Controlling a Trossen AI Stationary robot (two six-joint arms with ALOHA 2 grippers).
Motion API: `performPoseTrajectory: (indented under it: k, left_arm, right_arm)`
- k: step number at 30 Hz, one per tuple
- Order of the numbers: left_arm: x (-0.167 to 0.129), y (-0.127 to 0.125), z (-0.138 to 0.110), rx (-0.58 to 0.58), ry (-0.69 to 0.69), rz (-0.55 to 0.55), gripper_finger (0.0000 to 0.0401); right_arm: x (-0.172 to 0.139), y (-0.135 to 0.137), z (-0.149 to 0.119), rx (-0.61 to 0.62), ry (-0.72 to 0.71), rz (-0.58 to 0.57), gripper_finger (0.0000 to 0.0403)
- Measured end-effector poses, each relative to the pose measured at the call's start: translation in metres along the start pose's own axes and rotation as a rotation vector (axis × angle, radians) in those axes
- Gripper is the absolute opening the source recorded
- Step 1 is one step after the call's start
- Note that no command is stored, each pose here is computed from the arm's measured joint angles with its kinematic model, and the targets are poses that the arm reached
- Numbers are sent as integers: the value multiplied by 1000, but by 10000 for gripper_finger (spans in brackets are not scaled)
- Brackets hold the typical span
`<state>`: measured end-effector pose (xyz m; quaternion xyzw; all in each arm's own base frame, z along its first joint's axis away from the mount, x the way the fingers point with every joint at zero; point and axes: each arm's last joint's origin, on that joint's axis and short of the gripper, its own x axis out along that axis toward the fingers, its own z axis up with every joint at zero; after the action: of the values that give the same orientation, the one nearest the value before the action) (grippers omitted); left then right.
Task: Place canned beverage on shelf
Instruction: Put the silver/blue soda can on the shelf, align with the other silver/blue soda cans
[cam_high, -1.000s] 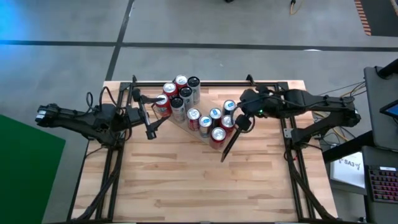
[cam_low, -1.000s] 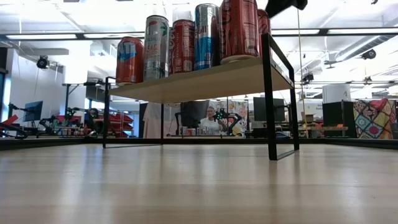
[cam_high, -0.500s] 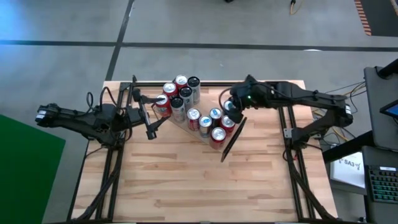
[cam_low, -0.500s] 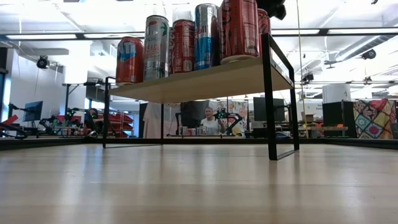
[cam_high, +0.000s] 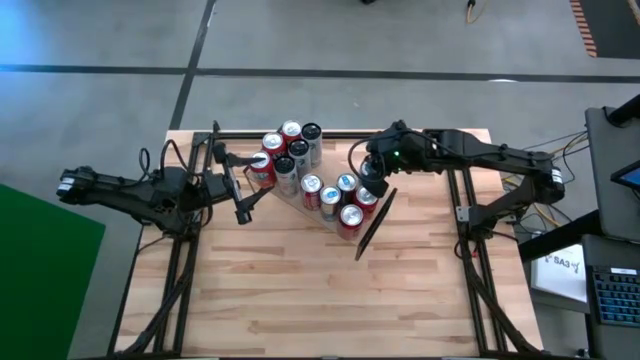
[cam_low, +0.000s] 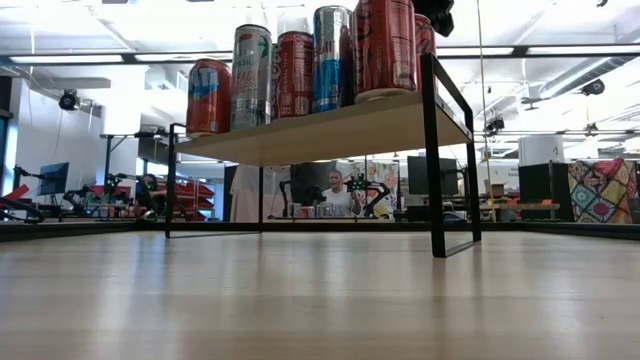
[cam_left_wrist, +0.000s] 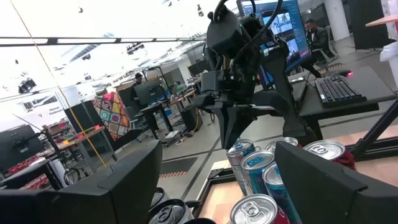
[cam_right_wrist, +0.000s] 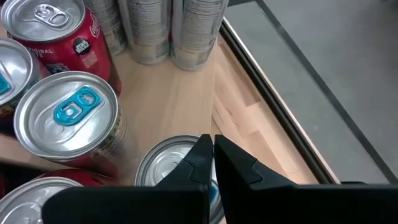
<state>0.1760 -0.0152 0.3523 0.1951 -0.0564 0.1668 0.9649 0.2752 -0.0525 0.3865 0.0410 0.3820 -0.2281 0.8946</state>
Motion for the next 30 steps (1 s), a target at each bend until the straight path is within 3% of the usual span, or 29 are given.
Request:
performPoseTrajectory:
  k: [15, 26, 30]
  left_arm:
    - [0, 0, 0, 4, 0, 0, 297]
    - [0, 0, 0, 4, 0, 0, 297]
    - [0, 0, 0, 4, 0, 0, 297]
  right_arm:
    - [2, 2, 1, -6, 1, 50, 9]
    - [2, 0, 3, 45, -30, -28, 9]
    - [-1, 1, 2, 22, -28, 32, 9]
